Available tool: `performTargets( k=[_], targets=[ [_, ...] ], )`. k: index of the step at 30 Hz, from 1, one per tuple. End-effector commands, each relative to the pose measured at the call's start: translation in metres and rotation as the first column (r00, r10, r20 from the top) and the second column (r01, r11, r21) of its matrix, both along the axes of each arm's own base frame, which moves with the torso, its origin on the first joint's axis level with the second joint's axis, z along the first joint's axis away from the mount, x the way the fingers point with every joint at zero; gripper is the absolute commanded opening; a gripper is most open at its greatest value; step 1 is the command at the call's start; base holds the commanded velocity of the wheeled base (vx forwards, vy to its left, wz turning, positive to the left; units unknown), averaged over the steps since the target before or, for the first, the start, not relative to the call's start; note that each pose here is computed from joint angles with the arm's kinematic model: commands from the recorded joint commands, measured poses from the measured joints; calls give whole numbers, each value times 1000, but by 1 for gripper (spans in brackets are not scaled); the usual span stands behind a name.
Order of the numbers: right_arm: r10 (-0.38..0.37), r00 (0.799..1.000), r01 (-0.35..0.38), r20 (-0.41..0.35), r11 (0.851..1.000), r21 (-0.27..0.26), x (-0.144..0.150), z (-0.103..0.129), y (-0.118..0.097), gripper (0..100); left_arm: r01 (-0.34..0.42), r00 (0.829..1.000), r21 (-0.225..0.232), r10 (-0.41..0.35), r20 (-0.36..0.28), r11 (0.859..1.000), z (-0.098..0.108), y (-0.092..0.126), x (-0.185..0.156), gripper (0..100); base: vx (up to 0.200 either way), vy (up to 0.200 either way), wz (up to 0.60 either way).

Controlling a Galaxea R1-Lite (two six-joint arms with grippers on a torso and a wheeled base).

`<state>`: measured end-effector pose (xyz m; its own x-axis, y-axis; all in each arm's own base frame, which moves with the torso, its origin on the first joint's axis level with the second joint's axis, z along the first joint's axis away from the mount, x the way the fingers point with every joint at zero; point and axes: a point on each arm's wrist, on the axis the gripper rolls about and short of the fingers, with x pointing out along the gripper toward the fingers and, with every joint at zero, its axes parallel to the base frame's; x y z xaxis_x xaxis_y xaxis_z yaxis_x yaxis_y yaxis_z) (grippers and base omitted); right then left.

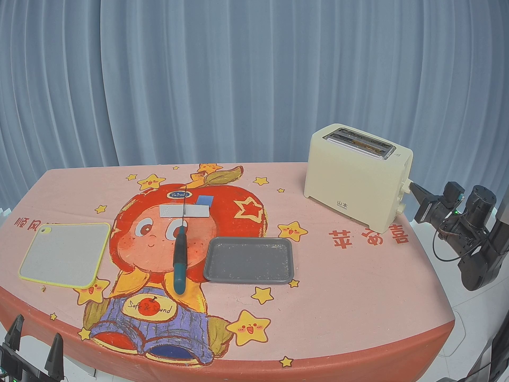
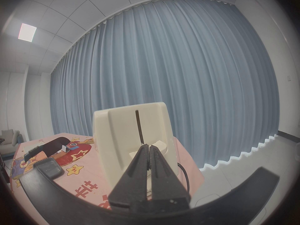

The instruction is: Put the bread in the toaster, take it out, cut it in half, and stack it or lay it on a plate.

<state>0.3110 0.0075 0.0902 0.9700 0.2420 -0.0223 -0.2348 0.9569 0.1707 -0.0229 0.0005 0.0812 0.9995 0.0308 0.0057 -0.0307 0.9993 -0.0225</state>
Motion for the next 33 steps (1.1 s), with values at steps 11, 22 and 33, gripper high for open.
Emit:
performTargets(
  k=[11, 22, 33],
  targets=[
    [1, 1000, -1, -28, 1000, -1, 2, -10, 0, 0, -1, 1000, -1, 1, -16, 1000, -5, 0, 1, 100, 0, 0, 0],
    [7, 999, -7, -32, 1000, -1, 1, -10, 2, 0, -1, 1000, -1, 1, -16, 1000, -5, 0, 1, 100, 0, 0, 0],
    [12, 999, -12, 40, 1000, 1, -4, 11, 3, 0, -1, 1000, -1, 1, -16, 1000, -5, 0, 1, 100, 0, 0, 0]
  ],
)
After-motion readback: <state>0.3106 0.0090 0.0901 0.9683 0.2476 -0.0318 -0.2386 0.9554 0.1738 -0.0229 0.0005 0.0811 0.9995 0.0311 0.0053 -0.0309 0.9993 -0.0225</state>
